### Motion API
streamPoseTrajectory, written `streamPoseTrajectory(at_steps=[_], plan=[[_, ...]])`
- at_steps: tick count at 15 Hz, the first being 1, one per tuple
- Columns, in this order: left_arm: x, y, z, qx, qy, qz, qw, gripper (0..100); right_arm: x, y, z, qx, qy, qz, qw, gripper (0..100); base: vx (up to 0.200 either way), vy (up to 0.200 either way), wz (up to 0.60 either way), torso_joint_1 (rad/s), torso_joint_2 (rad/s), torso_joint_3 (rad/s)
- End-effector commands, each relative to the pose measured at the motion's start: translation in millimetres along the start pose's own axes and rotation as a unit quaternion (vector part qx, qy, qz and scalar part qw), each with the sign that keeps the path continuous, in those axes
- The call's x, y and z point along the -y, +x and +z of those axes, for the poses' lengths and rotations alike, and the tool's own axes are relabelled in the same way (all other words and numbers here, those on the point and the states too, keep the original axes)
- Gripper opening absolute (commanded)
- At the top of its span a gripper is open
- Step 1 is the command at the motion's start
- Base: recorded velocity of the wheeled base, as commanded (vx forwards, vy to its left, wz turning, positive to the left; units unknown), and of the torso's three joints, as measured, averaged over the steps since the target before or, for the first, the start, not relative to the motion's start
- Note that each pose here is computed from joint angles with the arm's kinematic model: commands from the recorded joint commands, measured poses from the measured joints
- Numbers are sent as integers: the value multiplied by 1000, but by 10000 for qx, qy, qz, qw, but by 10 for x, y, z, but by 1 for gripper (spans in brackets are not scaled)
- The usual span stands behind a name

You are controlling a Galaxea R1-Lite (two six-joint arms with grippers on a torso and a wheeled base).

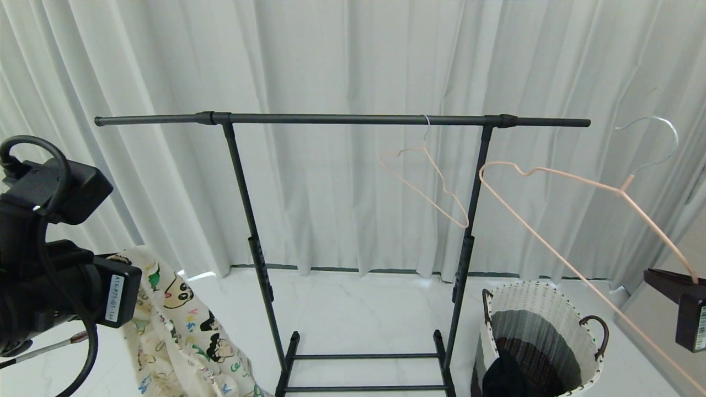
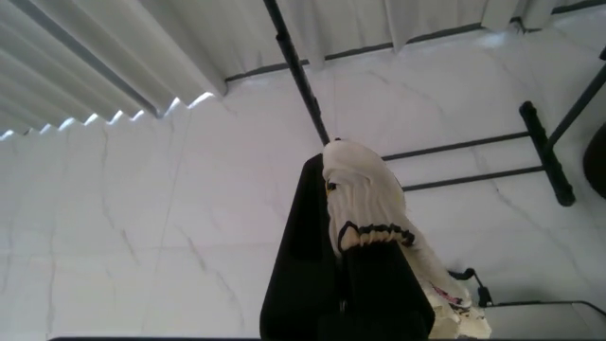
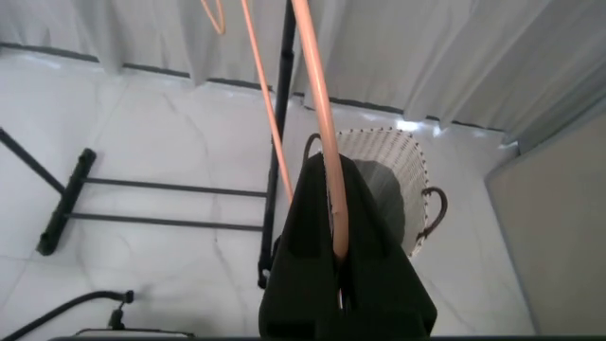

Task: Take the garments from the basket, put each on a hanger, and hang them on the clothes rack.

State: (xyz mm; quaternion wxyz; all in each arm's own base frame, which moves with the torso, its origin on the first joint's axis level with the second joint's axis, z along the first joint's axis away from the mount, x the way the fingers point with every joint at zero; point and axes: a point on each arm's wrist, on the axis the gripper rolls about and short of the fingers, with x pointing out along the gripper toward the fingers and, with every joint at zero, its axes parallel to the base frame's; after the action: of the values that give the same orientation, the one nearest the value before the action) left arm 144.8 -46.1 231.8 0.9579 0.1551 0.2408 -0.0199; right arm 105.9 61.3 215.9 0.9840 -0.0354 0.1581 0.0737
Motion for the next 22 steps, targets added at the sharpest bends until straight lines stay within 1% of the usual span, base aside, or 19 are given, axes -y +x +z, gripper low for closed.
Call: streamPoseTrajectory(at_steps=[1, 3, 5, 6, 7, 8, 9, 10, 12, 14, 16, 17, 19, 20, 21, 22], plan=[[10, 9, -47, -64, 11, -19, 10000, 0, -27, -4, 0, -16, -34, 266, 9996, 0, 0, 0, 0, 0, 0, 0], [22, 26, -31, -28, 3, -105, 9999, 0, -65, -14, -30, -74, -163, 511, 9985, 0, 0, 0, 0, 0, 0, 0], [48, 71, 23, 169, -40, -426, 9989, 0, -123, -31, -82, -158, -294, 746, 9967, 0, 0, 0, 0, 0, 0, 0], [73, 139, 64, 157, -117, -529, 9984, 0, -174, -40, -151, -255, -429, 954, 9942, 0, 0, 0, 0, 0, 0, 0], [120, 232, 95, 30, -301, -577, 9979, 0, -205, -48, -204, -326, -525, 1086, 9922, 0, 0, 0, 0, 0, 0, 0], [246, 348, 159, -116, -610, -752, 9952, 0, -235, -51, -279, -430, -640, 1211, 9896, 0, 0, 0, 0, 0, 0, 0], [363, 425, 238, -184, -911, -828, 9922, 0, -256, -57, -327, -496, -723, 1313, 9875, 0, 0, 0, 0, 0, 0, 0], [472, 483, 283, -245, -1018, -845, 9909, 0, -274, -64, -362, -541, -789, 1396, 9856, 0, 0, 0, 0, 0, 0, 0], [562, 557, 291, -342, -953, -820, 9915, 0, -323, -55, -423, -673, -923, 1563, 9811, 0, 0, 0, 0, 0, 0, 0], [629, 620, 299, -319, -927, -887, 9912, 0, -409, -23, -457, -851, -1011, 1909, 9727, 0, 0, 0, 0, 0, 0, 0], [688, 692, 340, -170, -946, -1015, 9902, 0, -464, 3, -470, -1018, -1037, 2376, 9604, 0, 0, 0, 0, 0, 0, 0], [722, 701, 342, -166, -915, -1107, 9895, 0, -487, 2, -476, -1067, -1044, 2588, 9543, 0, 0, 0, 0, 0, 0, 0], [791, 681, 336, -173, -817, -1253, 9886, 0, -536, 15, -475, -1098, -1065, 2782, 9483, 0, 0, 0, 0, 0, 0, 0], [804, 681, 330, -182, -791, -1271, 9886, 0, -551, 22, -473, -1089, -1063, 2820, 9473, 0, 0, 0, 0, 0, 0, 0], [851, 716, 324, -225, -705, -1291, 9889, 0, -604, 42, -445, -980, -1011, 2993, 9437, 0, 0, 0, 0, 0, 0, 0], [870, 748, 330, -203, -658, -1278, 9894, 0, -630, 61, -431, -938, -982, 3061, 9423, 0, 0, 0, 0, 0, 0, 0]])
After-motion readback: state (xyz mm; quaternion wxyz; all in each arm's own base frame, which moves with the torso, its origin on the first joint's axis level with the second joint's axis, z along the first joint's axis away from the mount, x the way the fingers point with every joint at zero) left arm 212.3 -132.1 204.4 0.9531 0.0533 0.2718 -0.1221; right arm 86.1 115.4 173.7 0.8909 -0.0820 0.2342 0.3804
